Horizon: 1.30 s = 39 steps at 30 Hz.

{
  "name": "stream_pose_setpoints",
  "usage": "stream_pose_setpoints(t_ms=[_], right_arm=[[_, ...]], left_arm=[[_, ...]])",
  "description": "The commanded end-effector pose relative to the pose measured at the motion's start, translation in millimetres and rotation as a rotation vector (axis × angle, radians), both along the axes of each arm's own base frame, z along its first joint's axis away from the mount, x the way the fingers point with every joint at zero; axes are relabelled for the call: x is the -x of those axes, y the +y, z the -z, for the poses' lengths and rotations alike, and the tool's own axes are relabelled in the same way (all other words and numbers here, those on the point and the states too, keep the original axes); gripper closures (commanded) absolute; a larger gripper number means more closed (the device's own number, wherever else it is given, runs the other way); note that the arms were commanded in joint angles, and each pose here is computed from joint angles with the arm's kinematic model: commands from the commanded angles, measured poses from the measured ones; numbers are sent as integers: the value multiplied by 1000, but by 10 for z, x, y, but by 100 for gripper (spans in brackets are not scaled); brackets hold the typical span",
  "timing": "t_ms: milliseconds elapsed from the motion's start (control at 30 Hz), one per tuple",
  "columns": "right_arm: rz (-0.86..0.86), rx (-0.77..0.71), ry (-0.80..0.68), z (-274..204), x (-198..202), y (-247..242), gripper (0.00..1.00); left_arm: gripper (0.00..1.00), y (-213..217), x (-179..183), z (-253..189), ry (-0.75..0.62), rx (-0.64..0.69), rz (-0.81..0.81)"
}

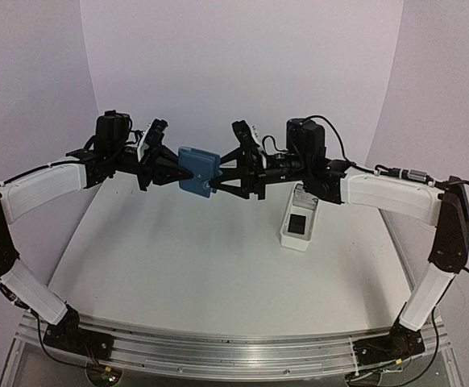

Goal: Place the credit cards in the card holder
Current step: Pick up the card holder from the center of the board.

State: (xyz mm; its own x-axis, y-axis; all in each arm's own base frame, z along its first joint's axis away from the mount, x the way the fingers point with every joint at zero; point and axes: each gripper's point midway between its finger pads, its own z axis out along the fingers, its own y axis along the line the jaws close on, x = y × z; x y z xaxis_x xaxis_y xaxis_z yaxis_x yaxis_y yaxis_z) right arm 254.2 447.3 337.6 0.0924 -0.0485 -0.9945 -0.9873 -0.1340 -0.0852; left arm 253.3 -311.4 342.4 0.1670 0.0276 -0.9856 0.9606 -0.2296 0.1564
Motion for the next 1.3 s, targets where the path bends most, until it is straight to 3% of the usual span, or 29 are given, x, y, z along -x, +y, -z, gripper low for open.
stream_pose_setpoints(t_ms=[0,600,700,800,833,1000,1133,1267], right_arm=[[12,-19,-33,-92,8,7,57],[103,-6,-78,-18,-147,95,62],[85,-5,-67,-17,-99,78,53],[119,-8,-53,-66,-114,36,50],[166,-8,-36,-94,-159,-6,44],[465,-3,118,-73,-561,-191,30],[415,17,189,58,-441,-196,28],[397,26,181,221,-344,-260,16]], left_arm=[[100,-2,61,-206,-68,31,4],[100,-184,100,-222,-6,49,-61],[100,-203,24,-227,40,44,-100],[100,-214,-129,-228,57,40,-197],[100,-214,-251,-240,67,49,-285],[100,-258,-355,-239,7,73,-432],[100,-247,-293,-288,58,109,-413],[100,-191,-252,-440,161,164,-379]])
